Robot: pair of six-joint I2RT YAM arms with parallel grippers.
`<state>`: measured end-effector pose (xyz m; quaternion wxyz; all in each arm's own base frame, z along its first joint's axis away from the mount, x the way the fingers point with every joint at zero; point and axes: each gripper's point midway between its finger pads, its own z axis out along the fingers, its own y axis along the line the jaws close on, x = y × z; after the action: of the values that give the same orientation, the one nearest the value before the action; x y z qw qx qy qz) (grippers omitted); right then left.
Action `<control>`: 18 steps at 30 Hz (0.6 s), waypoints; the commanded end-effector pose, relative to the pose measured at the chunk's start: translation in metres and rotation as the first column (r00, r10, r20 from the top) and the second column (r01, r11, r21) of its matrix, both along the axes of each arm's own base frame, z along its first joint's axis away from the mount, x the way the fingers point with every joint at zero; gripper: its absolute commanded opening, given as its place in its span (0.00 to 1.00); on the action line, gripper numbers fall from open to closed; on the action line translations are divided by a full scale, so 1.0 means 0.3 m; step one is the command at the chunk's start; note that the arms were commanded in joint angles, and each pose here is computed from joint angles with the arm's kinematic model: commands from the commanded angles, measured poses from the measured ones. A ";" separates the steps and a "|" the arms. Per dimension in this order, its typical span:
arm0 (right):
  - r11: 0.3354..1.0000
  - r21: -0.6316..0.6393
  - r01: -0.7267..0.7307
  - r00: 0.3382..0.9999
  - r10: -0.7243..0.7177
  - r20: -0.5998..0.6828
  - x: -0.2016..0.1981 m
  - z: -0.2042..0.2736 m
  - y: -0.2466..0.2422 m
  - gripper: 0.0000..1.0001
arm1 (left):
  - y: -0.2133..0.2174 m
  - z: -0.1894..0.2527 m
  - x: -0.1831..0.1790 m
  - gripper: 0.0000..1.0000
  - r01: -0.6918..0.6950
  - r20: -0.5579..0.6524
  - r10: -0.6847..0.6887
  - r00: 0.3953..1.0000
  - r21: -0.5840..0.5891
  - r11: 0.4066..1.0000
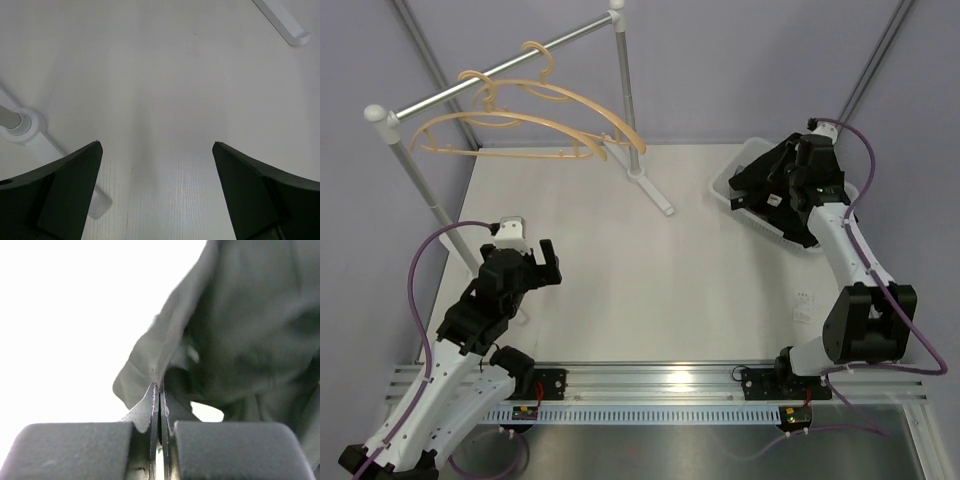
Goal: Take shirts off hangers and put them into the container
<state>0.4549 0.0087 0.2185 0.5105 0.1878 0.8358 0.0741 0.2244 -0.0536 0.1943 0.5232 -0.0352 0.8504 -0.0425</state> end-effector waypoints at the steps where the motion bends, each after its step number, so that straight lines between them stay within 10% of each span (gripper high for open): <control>1: 0.997 -0.049 -0.057 0.957 0.068 0.282 -0.002 0.352 0.022 0.00 | -0.003 0.032 0.016 0.99 0.003 0.043 -0.003 0.999 -0.010 1.000; 18: 0.906 -0.029 -0.422 0.728 0.358 0.585 -0.130 0.774 0.252 0.00 | 0.002 0.032 0.016 0.99 -0.006 0.045 0.006 0.999 -0.008 1.000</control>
<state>0.4349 0.0579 0.3995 0.6745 0.0540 0.7056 0.2103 0.2244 -0.0535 0.1944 0.5233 -0.0354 0.8503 -0.0421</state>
